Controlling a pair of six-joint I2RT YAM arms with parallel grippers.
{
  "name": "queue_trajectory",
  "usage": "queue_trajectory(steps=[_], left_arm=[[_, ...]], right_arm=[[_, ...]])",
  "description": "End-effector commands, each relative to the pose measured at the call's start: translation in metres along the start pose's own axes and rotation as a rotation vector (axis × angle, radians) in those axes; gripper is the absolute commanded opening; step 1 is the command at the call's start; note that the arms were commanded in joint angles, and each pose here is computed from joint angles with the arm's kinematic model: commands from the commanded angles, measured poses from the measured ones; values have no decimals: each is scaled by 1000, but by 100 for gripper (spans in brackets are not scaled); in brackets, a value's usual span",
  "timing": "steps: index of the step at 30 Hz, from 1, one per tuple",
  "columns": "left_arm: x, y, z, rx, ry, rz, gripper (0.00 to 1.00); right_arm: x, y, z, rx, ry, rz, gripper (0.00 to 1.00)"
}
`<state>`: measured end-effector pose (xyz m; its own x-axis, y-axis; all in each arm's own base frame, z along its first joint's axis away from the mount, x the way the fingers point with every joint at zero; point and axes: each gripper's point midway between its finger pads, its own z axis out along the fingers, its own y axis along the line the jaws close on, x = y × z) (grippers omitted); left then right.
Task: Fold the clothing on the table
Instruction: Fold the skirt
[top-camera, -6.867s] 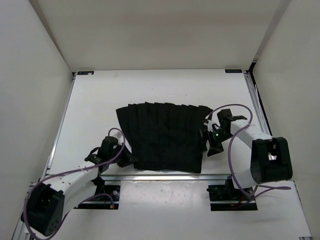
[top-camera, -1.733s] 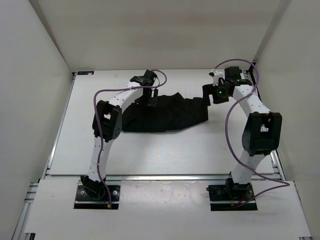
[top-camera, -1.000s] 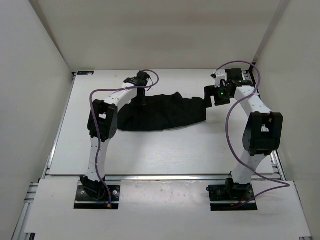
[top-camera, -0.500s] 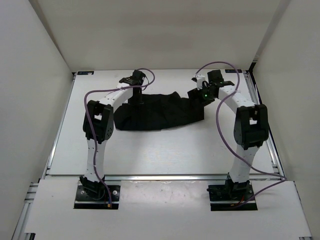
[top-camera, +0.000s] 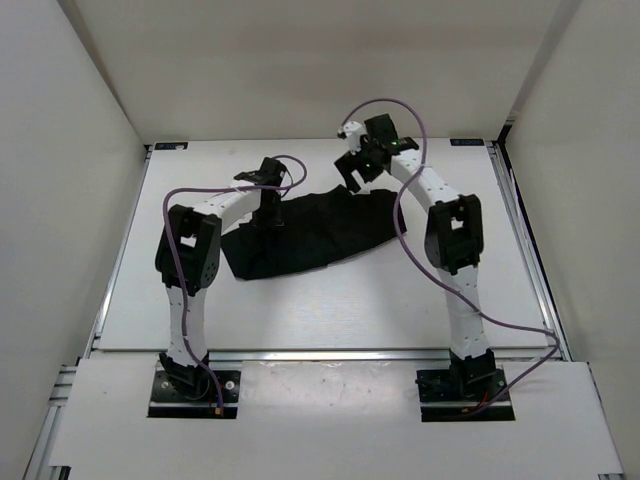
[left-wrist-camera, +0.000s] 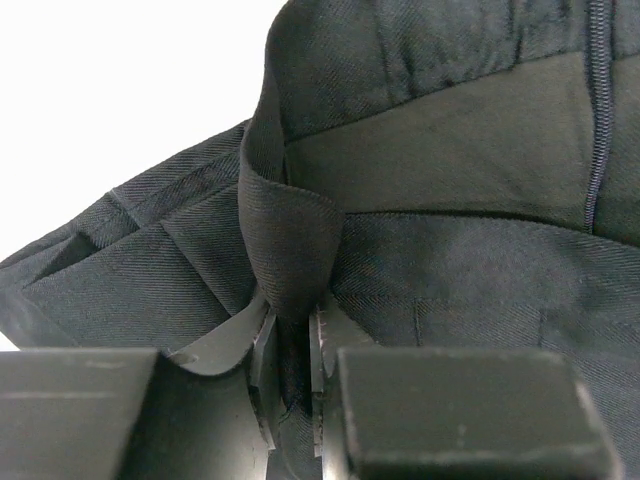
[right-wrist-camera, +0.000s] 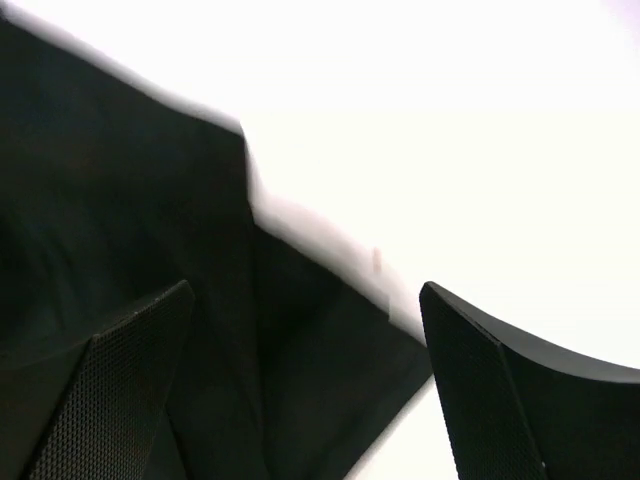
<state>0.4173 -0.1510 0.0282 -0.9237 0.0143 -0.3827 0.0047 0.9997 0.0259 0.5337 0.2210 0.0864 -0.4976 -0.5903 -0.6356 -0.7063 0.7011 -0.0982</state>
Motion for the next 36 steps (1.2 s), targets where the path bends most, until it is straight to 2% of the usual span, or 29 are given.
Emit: queue_trajectory(steps=[1,16,21,23,25,27,29,30,32,34,36], left_arm=[[-18,3,-19,52,-69,-42,24],[-20,0,-15,81,-66,-65,23],[-22,0,-14,79,-61,-66,23],[-22,-1,-11,84,-58,-67,22],[-22,-1,-10,82,-54,-71,22],[-20,-4,-11,85,-51,-64,21],[-17,-1,-9,75,-44,-66,19],[-18,0,-8,72,-46,-72,15],[-12,13,-4,57,-29,-94,11],[-8,21,-3,50,-20,-113,2],[0,33,0,34,-5,-125,0]], right_arm=[[-16,13,2,-25,31,-52,99],[23,54,18,-160,145,-60,98],[48,62,28,-170,208,-57,91],[51,58,28,-158,214,-56,81],[54,57,31,-137,226,-61,76],[57,46,32,-78,237,-43,63],[60,36,32,-27,251,-23,38],[60,27,31,6,250,-17,30],[69,14,31,66,277,-2,1],[79,0,28,104,299,24,0],[82,-8,24,112,295,57,0]])
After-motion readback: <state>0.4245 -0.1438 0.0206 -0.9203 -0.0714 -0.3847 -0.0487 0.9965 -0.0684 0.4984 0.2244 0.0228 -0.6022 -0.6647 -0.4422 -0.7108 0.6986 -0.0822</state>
